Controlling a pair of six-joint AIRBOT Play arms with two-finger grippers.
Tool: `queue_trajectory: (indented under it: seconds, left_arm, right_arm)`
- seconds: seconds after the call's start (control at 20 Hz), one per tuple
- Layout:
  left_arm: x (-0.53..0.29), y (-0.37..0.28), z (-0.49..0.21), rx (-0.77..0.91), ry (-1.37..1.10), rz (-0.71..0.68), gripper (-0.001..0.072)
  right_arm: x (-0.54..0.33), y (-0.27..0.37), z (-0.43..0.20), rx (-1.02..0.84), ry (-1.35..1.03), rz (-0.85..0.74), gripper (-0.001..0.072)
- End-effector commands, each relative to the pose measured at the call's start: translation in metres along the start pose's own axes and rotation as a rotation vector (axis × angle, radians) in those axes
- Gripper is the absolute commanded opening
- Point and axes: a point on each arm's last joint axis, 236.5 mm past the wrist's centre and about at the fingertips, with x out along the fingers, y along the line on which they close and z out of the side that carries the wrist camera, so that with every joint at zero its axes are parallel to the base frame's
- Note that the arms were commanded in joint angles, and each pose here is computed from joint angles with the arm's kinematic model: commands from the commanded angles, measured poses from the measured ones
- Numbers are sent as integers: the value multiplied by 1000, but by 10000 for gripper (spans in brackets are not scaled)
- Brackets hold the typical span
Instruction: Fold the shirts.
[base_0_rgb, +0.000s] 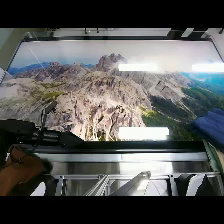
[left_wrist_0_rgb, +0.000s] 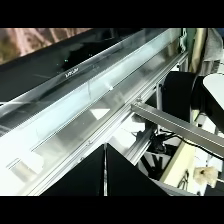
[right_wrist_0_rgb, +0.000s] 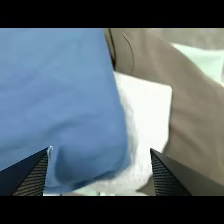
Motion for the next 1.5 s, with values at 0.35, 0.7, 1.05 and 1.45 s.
queue_trajectory:
  seconds: [0.35, 0.7, 1.05, 1.45]
  left_arm:
    - [-14, -5, 42, 59, -95, 43, 18]
    - [-37, 5, 125, 114, -191, 125, 18]
    - [-42, 5, 141, 147, -217, 139, 17]
    - [-44, -5, 133, 160, -204, 126, 16]
  right_arm:
    - [-114, 210, 30, 45, -81, 956, 21]
    - [-161, 374, -170, -496, 245, 1222, 20]
    - [-178, 417, -336, -1013, 431, 1249, 19]
    - [-183, 409, -343, -1022, 486, 1248, 20]
